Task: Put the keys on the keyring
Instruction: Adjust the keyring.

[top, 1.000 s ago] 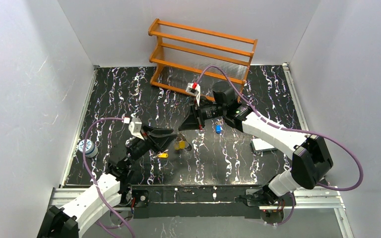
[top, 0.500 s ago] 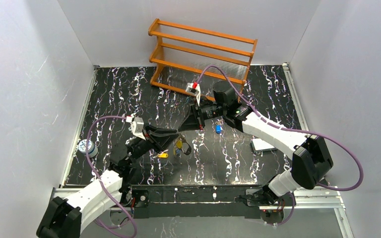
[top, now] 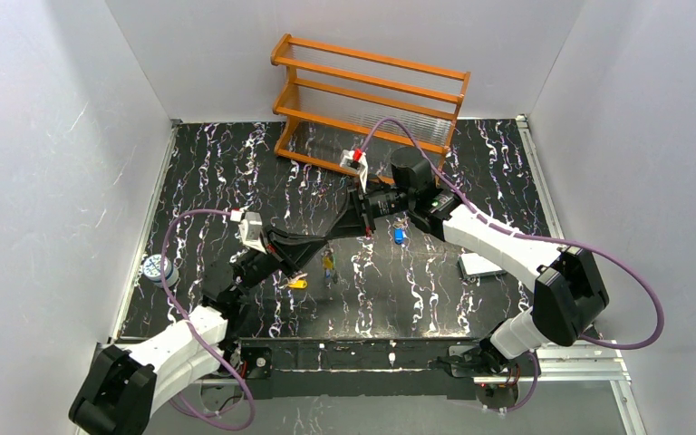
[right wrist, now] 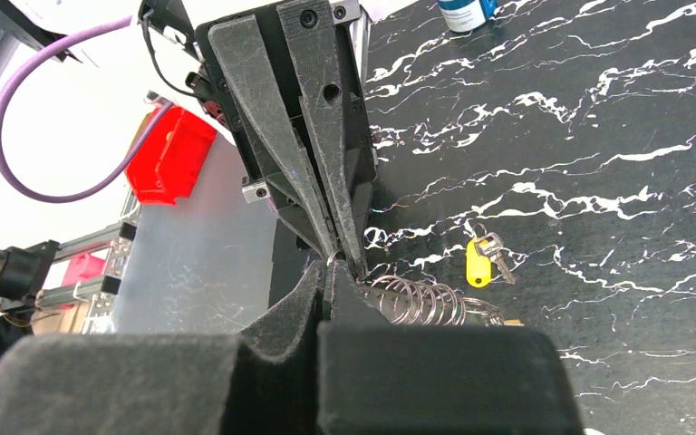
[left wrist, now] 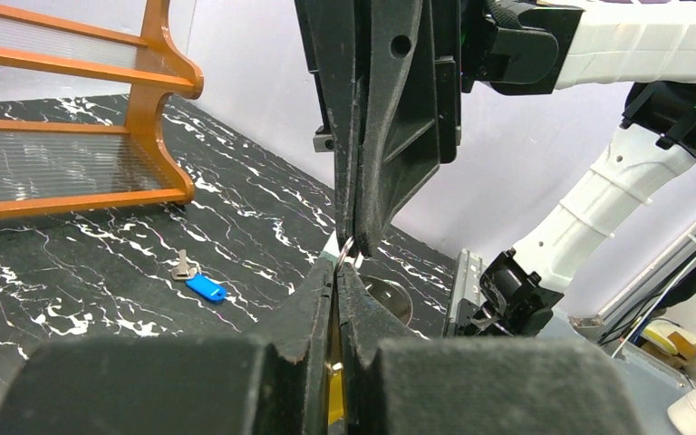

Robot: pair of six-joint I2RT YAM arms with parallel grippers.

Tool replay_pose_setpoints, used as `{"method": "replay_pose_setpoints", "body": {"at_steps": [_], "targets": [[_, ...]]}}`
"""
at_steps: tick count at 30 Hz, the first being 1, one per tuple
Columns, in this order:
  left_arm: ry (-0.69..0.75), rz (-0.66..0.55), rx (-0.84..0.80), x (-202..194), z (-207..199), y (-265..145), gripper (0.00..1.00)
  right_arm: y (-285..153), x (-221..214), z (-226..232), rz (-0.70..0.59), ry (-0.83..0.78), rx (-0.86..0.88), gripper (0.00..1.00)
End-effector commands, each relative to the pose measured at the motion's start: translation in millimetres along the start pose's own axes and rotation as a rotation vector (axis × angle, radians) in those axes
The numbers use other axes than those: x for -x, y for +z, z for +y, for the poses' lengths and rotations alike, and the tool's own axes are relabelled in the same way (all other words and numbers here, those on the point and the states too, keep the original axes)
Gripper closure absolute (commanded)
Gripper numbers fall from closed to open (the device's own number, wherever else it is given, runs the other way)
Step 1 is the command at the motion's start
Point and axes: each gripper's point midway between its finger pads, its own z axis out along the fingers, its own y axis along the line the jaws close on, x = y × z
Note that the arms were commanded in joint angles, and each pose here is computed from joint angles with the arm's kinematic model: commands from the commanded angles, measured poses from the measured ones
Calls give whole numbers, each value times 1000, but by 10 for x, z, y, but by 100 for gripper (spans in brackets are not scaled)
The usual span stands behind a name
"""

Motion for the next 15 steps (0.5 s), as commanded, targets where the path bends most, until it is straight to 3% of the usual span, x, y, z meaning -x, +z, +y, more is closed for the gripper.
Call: {"method": "replay_pose_setpoints", "body": {"at_steps": [1,4,6,9,15], "targets": [[91,-89,-92,302,-233,54,100,-47,131,27,-39,-47,-26,85],[191,-85,-145,329,-329,39,100,-115,226,-1,-70,-78,-100,41],[280,-73,-191,337,-400,36,100,-182,298,1,-98,-115,-149,21],[447,-35,-238,330,-428,67,100,-295,408,17,-136,-185,-224,11],[798,188,-268,253,-236,178,100,-460,473,74,-159,-389,-286,11]]}}
